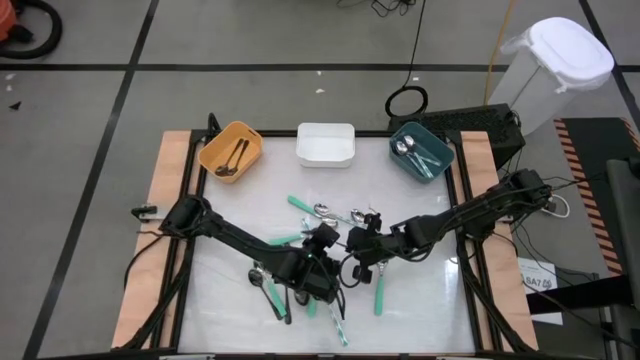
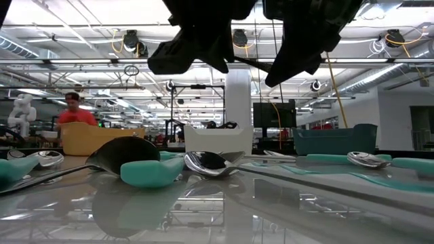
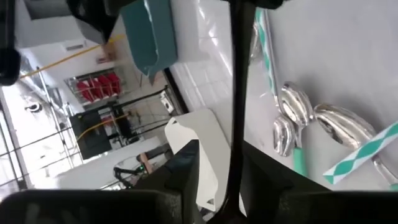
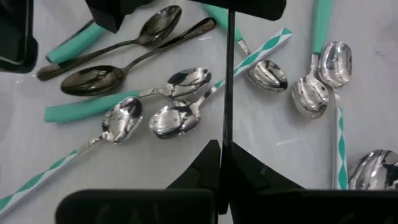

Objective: Sort silverware by color (type)
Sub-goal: Put the black spoon into the orange bin

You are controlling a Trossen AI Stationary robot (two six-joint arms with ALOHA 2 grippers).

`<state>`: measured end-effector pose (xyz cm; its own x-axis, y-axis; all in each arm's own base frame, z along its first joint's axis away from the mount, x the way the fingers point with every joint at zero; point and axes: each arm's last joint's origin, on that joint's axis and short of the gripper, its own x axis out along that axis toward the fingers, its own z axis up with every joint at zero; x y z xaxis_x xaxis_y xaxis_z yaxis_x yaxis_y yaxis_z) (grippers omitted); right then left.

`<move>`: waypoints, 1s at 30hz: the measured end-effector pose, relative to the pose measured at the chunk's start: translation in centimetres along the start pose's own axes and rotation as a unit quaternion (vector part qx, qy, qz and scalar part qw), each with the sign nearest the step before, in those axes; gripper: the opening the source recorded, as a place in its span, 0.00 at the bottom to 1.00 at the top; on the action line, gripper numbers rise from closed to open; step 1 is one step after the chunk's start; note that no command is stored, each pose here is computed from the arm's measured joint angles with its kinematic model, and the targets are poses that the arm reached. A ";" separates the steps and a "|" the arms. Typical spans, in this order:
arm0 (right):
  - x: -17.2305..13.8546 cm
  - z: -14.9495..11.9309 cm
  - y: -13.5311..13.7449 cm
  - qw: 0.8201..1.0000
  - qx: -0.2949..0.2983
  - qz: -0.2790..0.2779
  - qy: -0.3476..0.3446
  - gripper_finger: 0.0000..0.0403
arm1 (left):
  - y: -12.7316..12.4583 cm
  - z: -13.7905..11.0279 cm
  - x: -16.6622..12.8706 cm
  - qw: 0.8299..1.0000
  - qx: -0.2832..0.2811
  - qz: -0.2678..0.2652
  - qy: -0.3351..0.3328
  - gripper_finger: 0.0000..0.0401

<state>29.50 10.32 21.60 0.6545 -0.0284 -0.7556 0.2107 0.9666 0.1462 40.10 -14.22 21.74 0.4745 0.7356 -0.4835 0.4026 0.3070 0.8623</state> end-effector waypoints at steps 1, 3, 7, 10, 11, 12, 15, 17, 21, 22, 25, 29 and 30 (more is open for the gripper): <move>0.0 0.0 0.0 1.000 0.000 0.001 -0.001 0.01 | -0.1 0.0 0.0 1.000 0.004 -0.002 -0.001 0.26; 0.0 0.0 0.1 1.000 0.000 0.007 -0.001 0.02 | -0.5 0.4 0.3 1.000 0.020 -0.006 -0.002 0.27; 0.0 0.0 0.2 1.000 -0.001 0.010 0.001 0.03 | -1.1 0.8 0.7 0.999 0.034 0.006 0.005 0.21; 0.0 0.1 0.2 1.000 0.001 0.007 -0.005 0.03 | -1.2 0.9 0.5 0.999 0.033 0.026 0.013 0.11; 0.0 0.1 0.2 1.000 0.001 0.007 -0.007 0.03 | -1.3 1.0 0.3 0.999 0.035 0.028 0.013 0.07; 0.0 0.1 0.2 1.000 0.000 0.008 -0.007 0.03 | -1.3 1.0 0.2 0.999 0.033 0.030 0.011 0.04; 0.0 0.2 0.2 1.000 -0.001 0.008 -0.007 0.03 | -1.4 1.2 -0.1 0.999 0.029 0.034 0.006 0.01; 0.0 0.2 0.2 1.000 -0.003 0.008 -0.008 0.03 | -1.5 1.3 -0.3 0.999 0.030 0.036 0.005 0.01; -0.1 0.1 0.1 1.000 -0.010 0.000 -0.007 0.07 | -1.5 1.3 -0.2 1.000 0.004 0.025 -0.001 0.01; -0.1 0.0 0.1 1.000 -0.013 -0.002 -0.004 0.08 | -1.5 1.2 -0.1 1.000 -0.006 0.022 -0.001 0.01; 0.0 0.0 0.1 1.000 -0.013 -0.004 -0.005 0.15 | -1.4 0.8 0.2 1.000 -0.018 0.014 0.009 0.00; -0.1 0.0 0.2 1.000 -0.015 -0.009 -0.009 0.24 | -0.9 -0.2 0.0 0.999 -0.040 -0.001 0.020 0.00; -0.1 -0.1 0.2 1.000 -0.015 -0.009 -0.008 0.26 | -0.7 -0.5 -0.2 0.999 -0.048 -0.007 0.021 0.00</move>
<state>29.45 10.50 21.64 0.6626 -0.0504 -0.7473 0.2009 0.9731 0.1125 39.37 -14.26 21.30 0.4357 0.7547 -0.4906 0.3312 0.3724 0.8670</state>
